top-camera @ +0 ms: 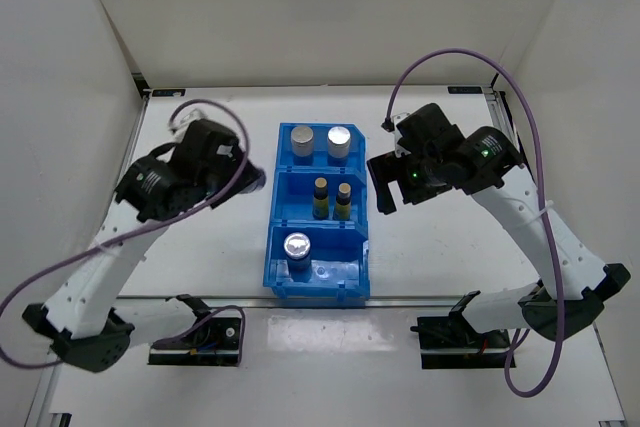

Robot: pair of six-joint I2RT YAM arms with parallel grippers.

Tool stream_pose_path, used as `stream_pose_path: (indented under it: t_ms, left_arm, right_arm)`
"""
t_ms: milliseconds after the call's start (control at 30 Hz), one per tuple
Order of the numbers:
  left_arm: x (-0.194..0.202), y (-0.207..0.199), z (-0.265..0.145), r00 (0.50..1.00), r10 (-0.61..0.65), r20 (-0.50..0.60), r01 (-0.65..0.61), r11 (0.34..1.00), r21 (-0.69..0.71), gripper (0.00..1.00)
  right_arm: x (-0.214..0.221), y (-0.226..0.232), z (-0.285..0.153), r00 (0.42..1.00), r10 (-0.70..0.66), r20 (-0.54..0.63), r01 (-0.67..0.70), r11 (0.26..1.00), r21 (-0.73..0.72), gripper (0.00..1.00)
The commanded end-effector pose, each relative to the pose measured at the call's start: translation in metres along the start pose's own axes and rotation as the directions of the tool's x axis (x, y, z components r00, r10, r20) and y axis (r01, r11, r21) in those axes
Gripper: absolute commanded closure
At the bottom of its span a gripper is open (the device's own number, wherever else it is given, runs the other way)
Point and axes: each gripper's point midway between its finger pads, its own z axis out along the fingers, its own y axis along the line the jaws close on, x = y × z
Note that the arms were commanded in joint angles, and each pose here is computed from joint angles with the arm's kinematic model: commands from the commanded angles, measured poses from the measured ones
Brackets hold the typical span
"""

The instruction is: Organize the condiment bottles

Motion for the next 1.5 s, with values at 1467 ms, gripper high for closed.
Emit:
stream_pose_path:
  t_ms: [1467]
  left_arm:
    - [0.236,-0.081,0.084,0.688,0.696,-0.206,-0.668,0.718,0.195,0.88]
  right_arm:
    - [0.017,-0.071,-0.032,0.977,0.193,0.094,-0.213,0.927,0.309,0.00]
